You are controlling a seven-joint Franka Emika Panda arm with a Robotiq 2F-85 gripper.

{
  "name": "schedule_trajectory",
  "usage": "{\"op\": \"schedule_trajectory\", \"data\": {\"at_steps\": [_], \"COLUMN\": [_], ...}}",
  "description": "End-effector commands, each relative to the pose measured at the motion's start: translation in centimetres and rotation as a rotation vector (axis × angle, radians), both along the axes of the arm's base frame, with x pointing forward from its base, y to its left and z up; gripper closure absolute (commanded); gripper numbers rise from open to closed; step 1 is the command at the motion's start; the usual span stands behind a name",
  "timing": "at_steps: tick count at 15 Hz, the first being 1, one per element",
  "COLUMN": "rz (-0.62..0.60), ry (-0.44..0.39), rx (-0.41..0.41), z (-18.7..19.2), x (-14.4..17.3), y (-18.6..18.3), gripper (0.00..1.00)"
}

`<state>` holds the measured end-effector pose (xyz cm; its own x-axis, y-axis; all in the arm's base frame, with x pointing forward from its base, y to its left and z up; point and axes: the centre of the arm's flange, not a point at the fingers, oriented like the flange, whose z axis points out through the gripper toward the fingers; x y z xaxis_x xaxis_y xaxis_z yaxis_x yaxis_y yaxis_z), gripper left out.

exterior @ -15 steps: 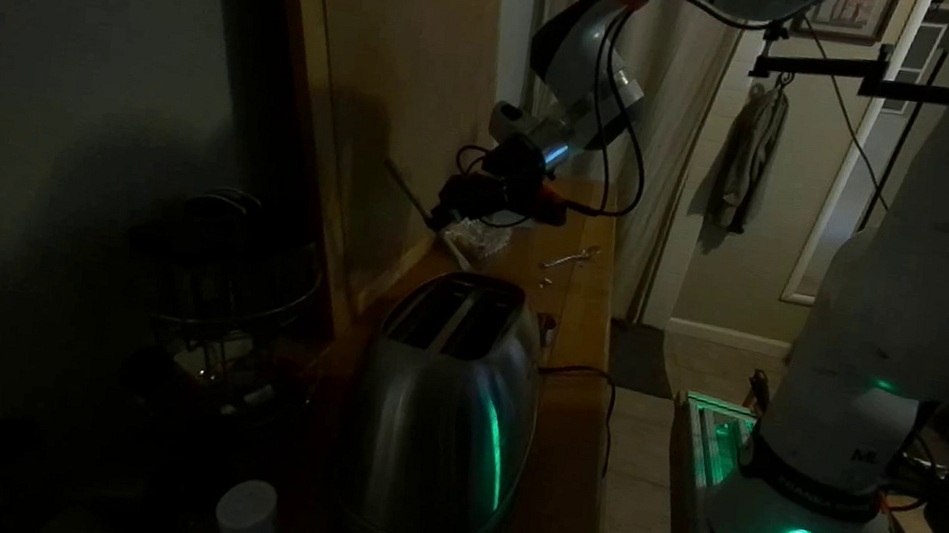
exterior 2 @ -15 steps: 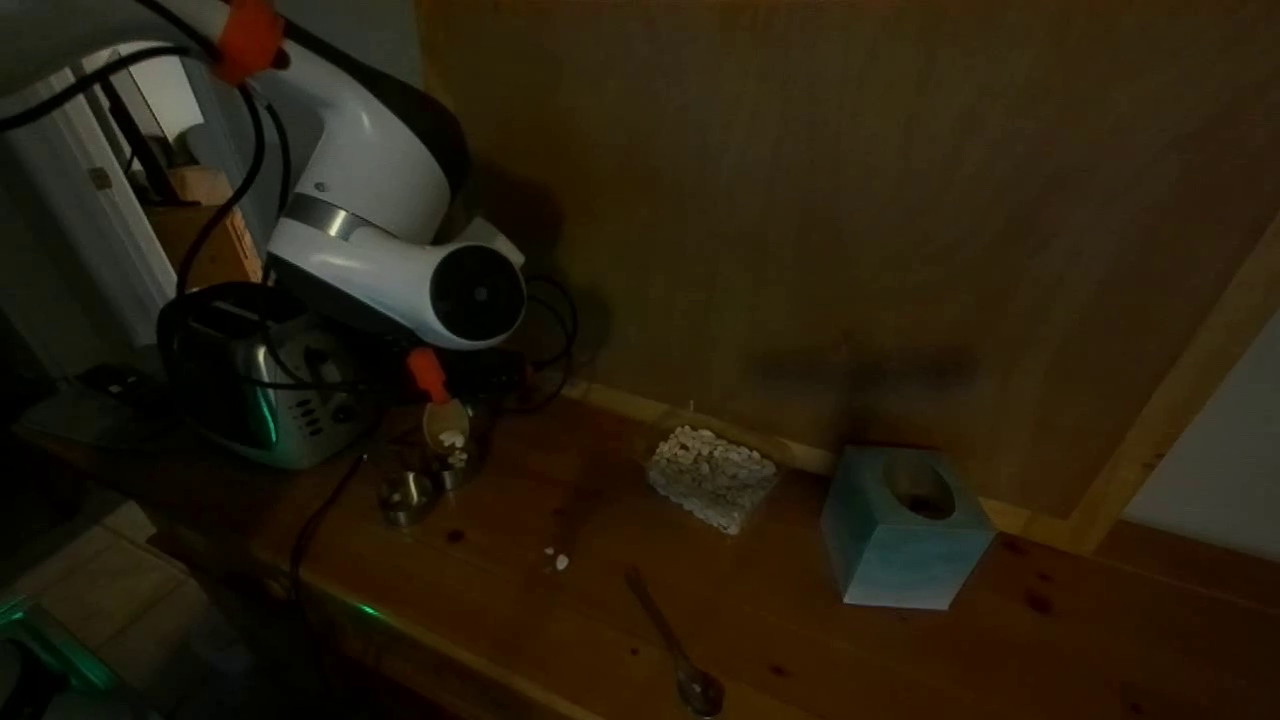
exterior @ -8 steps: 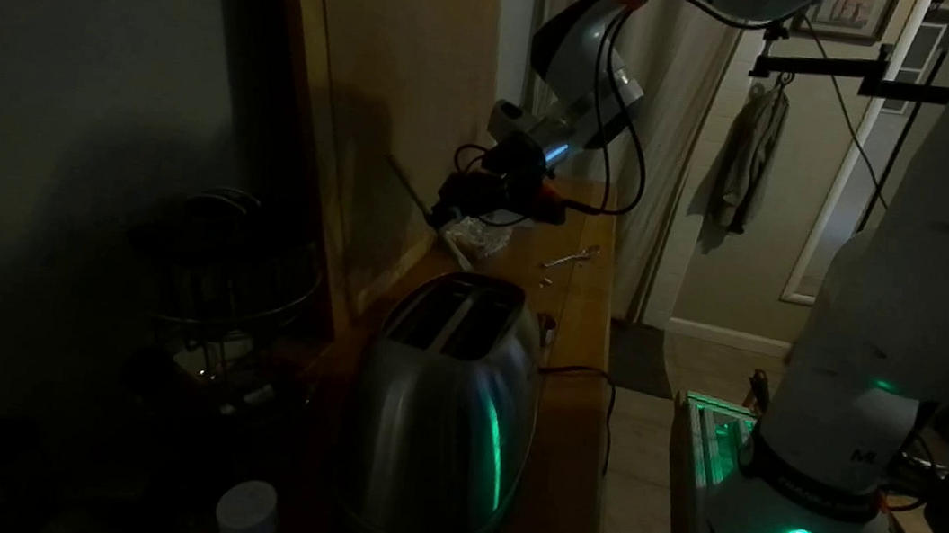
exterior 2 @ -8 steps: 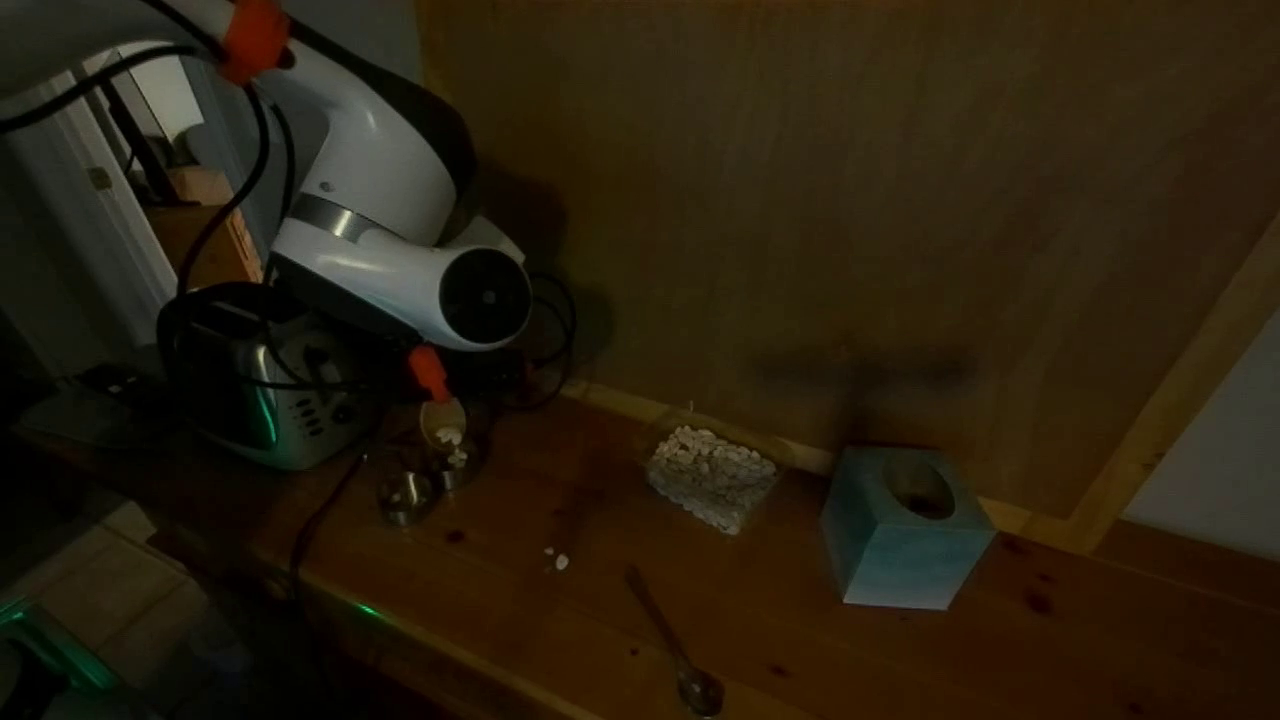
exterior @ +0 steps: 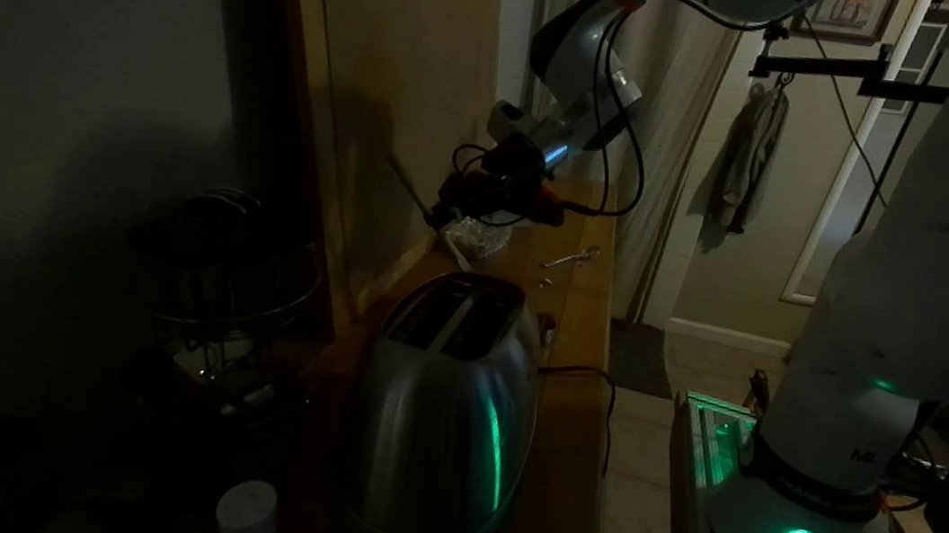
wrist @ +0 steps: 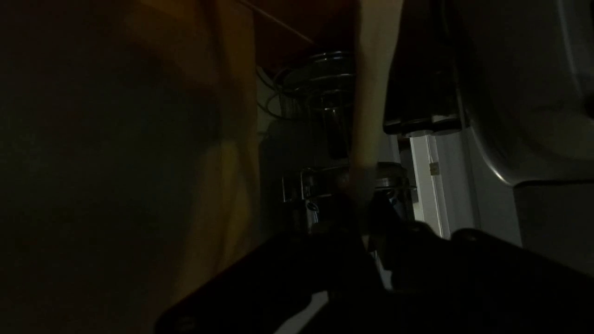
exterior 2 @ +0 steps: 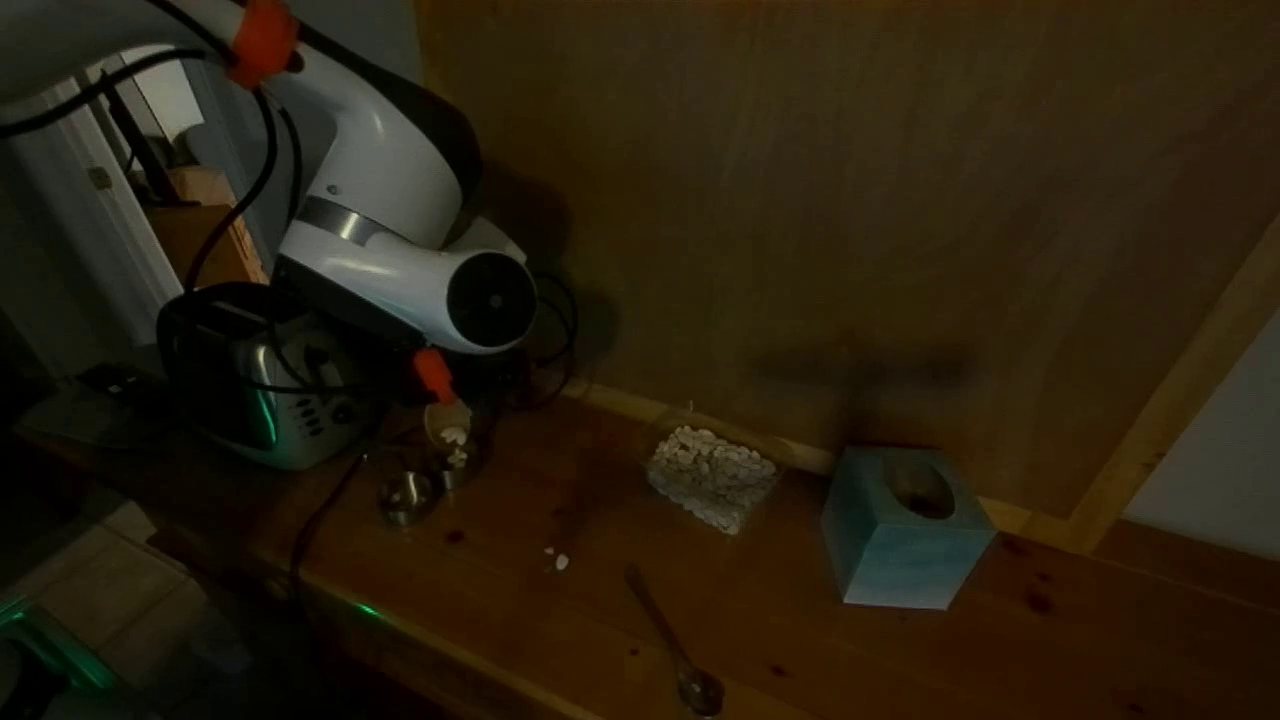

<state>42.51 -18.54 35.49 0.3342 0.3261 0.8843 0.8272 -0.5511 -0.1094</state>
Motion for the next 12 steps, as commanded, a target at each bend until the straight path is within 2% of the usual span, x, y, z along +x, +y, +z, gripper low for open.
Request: {"op": "schedule_trajectory", "data": {"at_steps": [1,4,11,12], "rz": [0.008,0.013,0.004,-0.009], "ry": [-0.026,-0.008,-0.045,-0.048], "rx": [-0.016,0.021,0.061,0.048], "z": [0.0,0.1,0.4,0.3], "x": [0.4,0.3,-0.9,-1.0], "y": [-0.5,-0.8,-1.9,-2.1], "gripper": [0.96,0.96,0.96,0.96]}}
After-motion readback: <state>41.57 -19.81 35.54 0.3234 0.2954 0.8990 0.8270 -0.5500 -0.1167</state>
